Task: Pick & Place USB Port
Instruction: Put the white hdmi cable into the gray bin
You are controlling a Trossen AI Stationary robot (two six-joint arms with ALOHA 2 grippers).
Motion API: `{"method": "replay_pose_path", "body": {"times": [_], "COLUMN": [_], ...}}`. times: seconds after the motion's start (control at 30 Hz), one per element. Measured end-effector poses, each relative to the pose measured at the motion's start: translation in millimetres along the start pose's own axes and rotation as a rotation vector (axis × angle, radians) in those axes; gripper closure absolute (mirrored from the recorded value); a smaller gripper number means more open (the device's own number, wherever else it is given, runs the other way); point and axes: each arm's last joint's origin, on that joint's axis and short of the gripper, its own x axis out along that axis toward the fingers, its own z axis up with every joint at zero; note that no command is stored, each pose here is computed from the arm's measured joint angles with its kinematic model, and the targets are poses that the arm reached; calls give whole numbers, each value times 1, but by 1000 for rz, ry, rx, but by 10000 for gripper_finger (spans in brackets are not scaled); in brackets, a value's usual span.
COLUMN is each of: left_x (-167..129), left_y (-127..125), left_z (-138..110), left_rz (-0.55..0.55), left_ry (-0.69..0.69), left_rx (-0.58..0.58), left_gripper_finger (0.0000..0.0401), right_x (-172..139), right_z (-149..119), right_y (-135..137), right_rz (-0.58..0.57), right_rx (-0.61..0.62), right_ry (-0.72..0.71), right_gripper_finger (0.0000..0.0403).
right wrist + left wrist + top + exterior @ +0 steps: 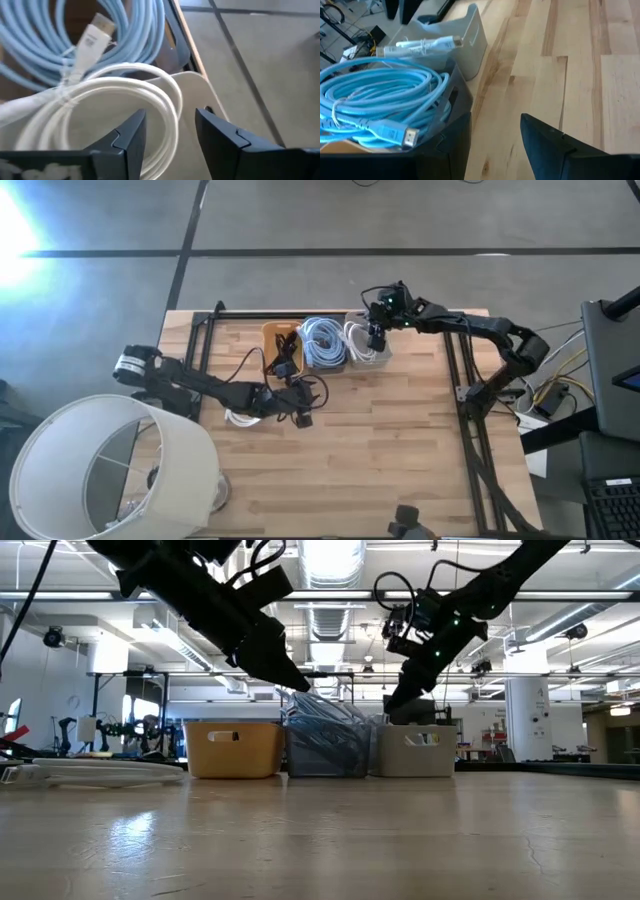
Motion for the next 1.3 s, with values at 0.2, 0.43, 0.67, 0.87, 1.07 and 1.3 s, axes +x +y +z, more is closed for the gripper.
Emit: {"method": "replay_pose_path", "body": {"times": [0.2,0.43,0.67,0.87,1.07,1.3], "left_x": [-5,-21,-30,-32,-34,-34], "left_y": [3,11,14,12,11,9], "left_z": [-4,-12,-33,-55,-79,-96], "left_rz": [1,-48,-50,-67,-57,-89], "left_ry": [69,224,473,595,679,735], "left_rx": [-38,-193,-342,-482,-544,-625], "left_gripper_finger": [227,227,227,227,227,227], "right_x": [-17,-32,-37,-37,-38,-38], "right_z": [6,16,27,32,34,34], "right_y": [12,40,70,88,96,98], "right_rz": [35,114,187,230,250,253], "right_rx": [60,81,51,18,35,64], "right_ry": [15,36,18,12,14,18], "right_gripper_finger": [228,226,225,227,228,229]}}
